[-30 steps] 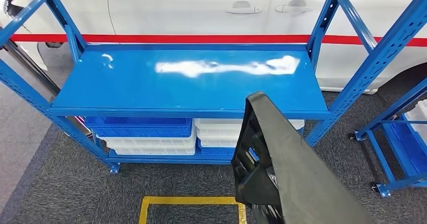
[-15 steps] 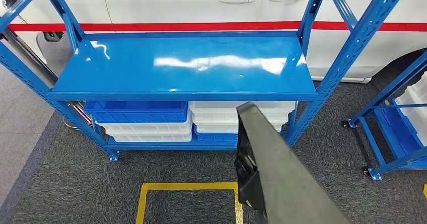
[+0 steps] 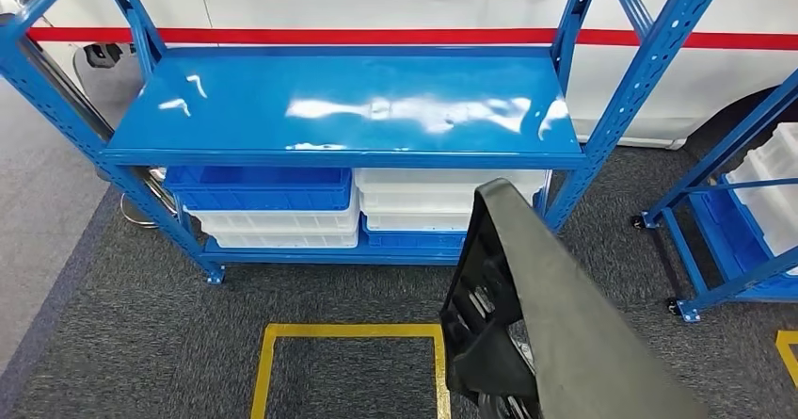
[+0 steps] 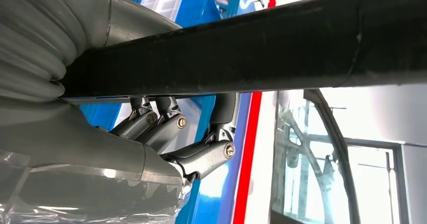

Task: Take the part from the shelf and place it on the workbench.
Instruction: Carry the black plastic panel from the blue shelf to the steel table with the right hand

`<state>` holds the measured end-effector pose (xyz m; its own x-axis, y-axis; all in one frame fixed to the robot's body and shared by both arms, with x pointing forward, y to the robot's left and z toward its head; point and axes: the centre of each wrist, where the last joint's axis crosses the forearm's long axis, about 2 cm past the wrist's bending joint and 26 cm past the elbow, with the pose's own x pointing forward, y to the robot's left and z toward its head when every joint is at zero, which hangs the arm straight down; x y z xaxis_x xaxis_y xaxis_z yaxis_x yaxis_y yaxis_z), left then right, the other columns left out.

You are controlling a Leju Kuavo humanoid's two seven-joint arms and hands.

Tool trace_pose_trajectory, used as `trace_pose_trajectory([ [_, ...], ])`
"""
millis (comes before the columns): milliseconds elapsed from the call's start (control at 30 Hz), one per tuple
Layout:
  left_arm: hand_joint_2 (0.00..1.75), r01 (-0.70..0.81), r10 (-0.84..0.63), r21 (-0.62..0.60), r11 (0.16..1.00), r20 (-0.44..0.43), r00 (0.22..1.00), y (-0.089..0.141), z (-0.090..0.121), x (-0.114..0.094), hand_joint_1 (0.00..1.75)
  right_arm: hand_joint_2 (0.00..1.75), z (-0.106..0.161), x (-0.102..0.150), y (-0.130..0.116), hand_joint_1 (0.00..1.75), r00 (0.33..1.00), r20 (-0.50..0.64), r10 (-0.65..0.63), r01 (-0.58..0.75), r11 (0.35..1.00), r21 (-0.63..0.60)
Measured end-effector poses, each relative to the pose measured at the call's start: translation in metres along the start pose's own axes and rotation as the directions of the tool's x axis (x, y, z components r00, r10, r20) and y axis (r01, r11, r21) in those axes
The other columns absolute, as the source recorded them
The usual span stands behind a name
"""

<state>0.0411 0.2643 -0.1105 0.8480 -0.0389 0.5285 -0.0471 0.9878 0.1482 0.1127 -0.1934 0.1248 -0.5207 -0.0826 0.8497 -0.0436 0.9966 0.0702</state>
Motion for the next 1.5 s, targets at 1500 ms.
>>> trace_pose_trajectory([
  [1500, 1.75, 0.023, -0.025, 0.060, 0.998, 0.034, 0.999, 0.024, -0.006, 0.003, 0.00, 1.75, 0.001, -0.019, -0.003, 1.75, 0.993, -0.030, -0.111, 0.111, 0.994, -0.005],
])
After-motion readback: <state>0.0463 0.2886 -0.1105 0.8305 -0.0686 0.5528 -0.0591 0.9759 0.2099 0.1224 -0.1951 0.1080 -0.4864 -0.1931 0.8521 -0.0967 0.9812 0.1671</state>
